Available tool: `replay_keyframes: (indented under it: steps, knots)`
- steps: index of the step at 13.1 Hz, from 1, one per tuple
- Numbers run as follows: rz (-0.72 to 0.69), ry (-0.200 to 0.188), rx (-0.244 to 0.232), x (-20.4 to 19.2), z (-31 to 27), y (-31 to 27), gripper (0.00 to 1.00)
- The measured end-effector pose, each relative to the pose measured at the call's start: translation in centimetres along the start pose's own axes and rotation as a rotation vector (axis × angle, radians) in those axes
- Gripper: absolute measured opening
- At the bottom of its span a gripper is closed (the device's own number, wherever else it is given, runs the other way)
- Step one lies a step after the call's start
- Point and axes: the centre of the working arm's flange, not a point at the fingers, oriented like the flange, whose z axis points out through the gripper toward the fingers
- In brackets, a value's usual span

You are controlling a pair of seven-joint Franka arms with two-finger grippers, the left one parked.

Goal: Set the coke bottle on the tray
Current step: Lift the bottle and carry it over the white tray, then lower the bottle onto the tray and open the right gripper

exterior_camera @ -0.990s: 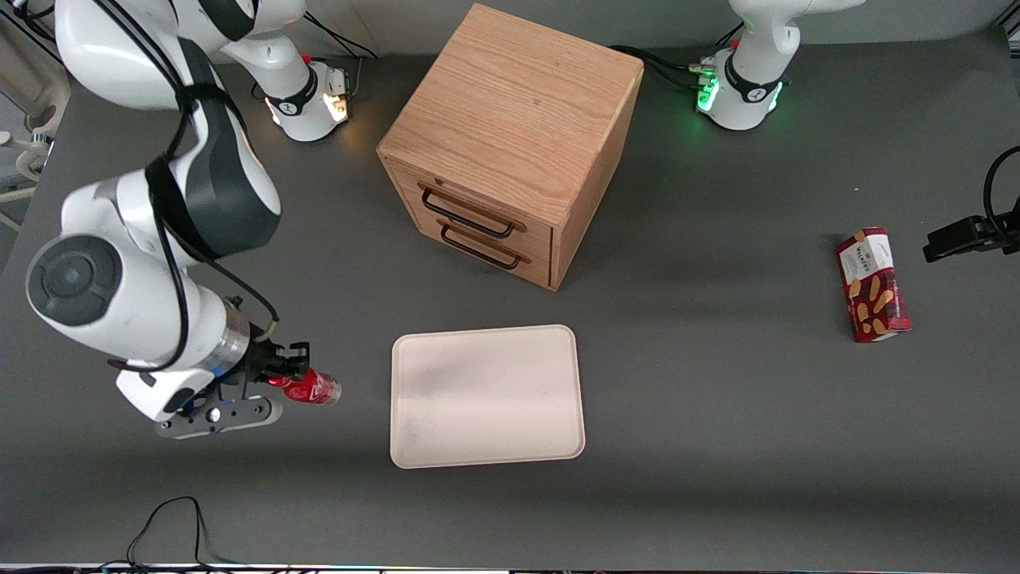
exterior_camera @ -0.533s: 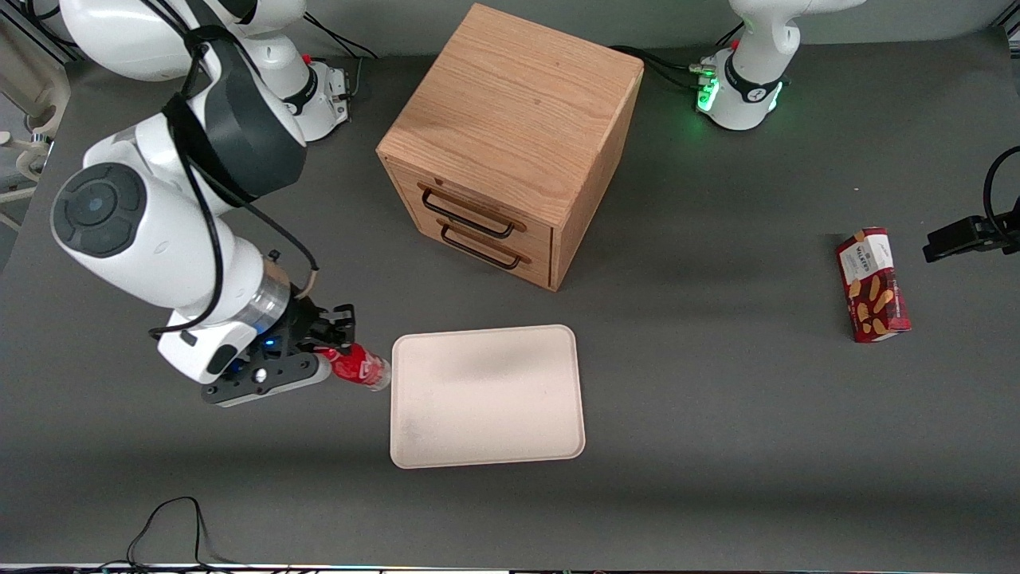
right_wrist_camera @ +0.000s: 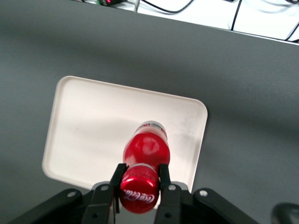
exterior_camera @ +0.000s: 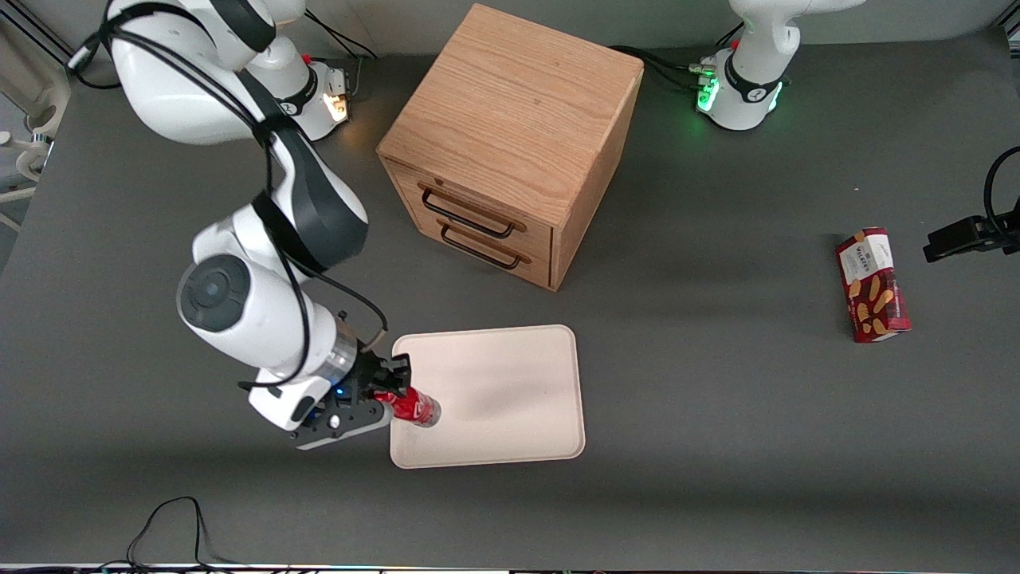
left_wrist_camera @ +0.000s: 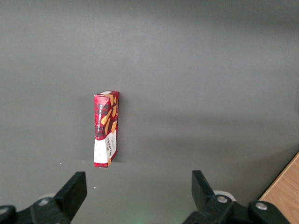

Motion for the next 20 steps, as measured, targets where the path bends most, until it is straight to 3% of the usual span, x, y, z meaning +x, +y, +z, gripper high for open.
replay_keyframes:
  steps: [4, 15, 16, 20]
  knots:
    - [0.013, -0.042, -0.020, 0.1, 4.7, 1.7, 0.33]
    - [0.023, -0.055, -0.049, 0.1, 9.7, 3.6, 0.33]
    - [0.023, -0.054, -0.049, 0.1, 9.7, 3.6, 0.39]
    - [0.044, -0.033, -0.045, 0.3, 9.6, 3.5, 0.84]
